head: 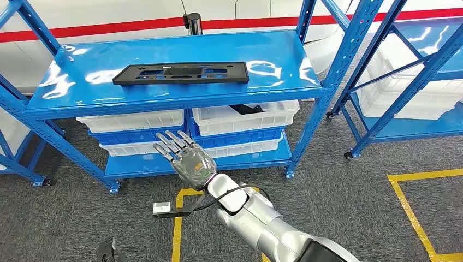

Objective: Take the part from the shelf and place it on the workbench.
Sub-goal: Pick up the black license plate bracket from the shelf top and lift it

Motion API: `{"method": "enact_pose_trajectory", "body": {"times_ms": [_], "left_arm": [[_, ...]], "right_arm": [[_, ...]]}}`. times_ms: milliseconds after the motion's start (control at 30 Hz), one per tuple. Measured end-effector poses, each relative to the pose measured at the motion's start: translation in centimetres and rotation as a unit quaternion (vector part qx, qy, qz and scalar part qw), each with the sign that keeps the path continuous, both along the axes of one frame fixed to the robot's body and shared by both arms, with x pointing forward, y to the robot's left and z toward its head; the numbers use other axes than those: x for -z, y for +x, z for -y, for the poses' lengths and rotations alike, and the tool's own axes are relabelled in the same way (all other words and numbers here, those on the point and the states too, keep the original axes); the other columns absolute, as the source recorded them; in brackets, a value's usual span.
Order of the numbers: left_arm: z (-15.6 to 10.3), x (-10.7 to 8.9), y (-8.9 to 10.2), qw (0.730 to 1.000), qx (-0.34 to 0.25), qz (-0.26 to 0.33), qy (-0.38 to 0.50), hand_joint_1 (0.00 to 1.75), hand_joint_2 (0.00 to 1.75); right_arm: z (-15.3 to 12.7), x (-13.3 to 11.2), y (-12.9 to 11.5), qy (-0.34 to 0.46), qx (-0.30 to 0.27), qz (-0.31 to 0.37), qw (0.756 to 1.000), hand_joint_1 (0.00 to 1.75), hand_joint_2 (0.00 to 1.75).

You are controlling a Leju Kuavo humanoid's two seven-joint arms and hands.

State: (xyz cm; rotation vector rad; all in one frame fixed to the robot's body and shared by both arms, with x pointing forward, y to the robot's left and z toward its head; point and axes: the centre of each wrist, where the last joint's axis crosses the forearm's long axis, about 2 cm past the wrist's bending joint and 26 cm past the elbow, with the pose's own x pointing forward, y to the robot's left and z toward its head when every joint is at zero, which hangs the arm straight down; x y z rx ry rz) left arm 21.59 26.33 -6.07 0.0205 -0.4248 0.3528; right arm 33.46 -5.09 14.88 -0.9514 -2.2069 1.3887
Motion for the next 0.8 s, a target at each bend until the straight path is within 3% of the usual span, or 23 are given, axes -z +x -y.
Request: {"method": "enact_pose_trajectory", "body": {"times_ms": [633, 800], "left_arm": [[0.5, -0.3, 0.5, 1.0, 0.0, -0.001, 0.014, 0.0, 0.0], [0.7, -0.3, 0.6, 1.0, 0.001, 0.0, 0.014, 0.0, 0.0]], "right_arm": [[1.3, -0.4, 1.4, 0.022, 0.119, -0.013, 0.993, 0.0, 1.75], [1.4, -0.8, 1.8, 0.028, 0.128, -0.015, 0.991, 0.0, 1.75]]}}
